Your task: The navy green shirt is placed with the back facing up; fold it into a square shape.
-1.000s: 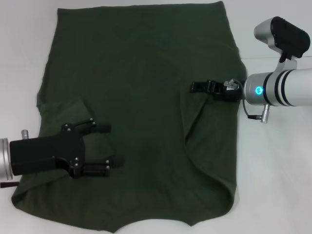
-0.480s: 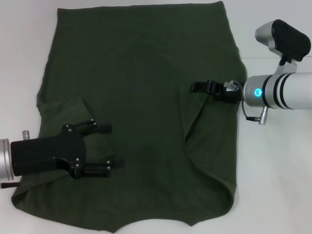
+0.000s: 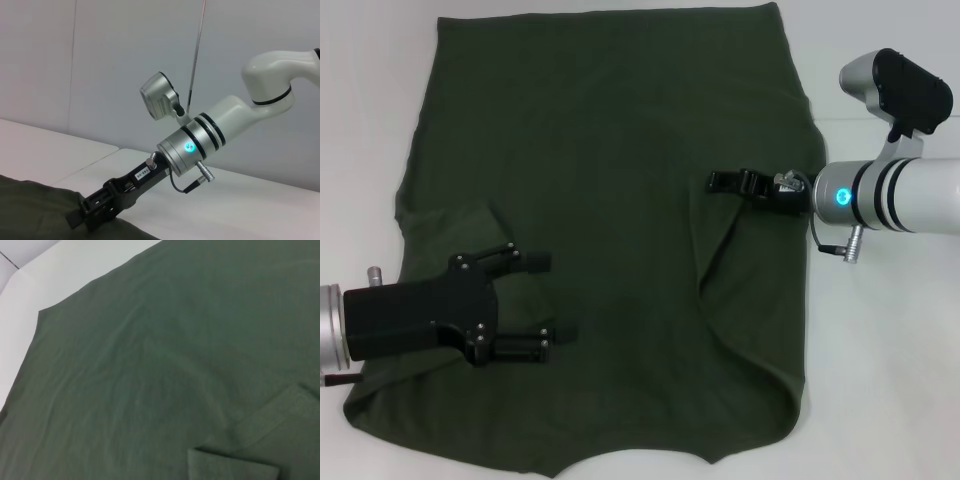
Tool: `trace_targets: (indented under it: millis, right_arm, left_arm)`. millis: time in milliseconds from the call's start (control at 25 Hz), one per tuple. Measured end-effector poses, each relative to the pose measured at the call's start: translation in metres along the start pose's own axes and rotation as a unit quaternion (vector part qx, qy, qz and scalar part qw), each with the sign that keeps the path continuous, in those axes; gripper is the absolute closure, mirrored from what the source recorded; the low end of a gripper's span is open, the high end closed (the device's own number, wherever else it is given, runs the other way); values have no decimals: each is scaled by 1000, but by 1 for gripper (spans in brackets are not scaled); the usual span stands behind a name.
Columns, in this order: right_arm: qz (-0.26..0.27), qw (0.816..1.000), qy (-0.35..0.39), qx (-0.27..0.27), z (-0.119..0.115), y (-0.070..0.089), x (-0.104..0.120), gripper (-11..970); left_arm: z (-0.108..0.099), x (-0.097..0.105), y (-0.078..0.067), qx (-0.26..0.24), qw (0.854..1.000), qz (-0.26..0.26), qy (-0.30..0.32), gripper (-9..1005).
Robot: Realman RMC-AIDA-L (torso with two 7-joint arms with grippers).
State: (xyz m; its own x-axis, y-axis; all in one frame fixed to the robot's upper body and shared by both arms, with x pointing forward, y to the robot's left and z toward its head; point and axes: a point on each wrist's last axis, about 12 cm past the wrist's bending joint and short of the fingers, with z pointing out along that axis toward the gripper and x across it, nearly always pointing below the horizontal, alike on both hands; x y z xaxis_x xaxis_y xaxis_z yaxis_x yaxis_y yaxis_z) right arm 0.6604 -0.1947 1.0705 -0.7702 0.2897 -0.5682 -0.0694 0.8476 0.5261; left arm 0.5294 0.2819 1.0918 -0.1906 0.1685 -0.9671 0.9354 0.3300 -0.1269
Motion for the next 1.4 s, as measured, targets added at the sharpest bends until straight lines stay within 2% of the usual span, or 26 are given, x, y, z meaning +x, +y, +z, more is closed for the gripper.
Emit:
trace_targets:
  millis: [960,1400]
  right_arm:
    - [28,997,11,-69,-1,17,1,60]
    - [35,998,-20,-42,-11,2,-24,60]
  left_arm:
    - [0,0,0,-2,1000,1,-2,45]
    - [1,-2,1,0,1000,3,-1,45]
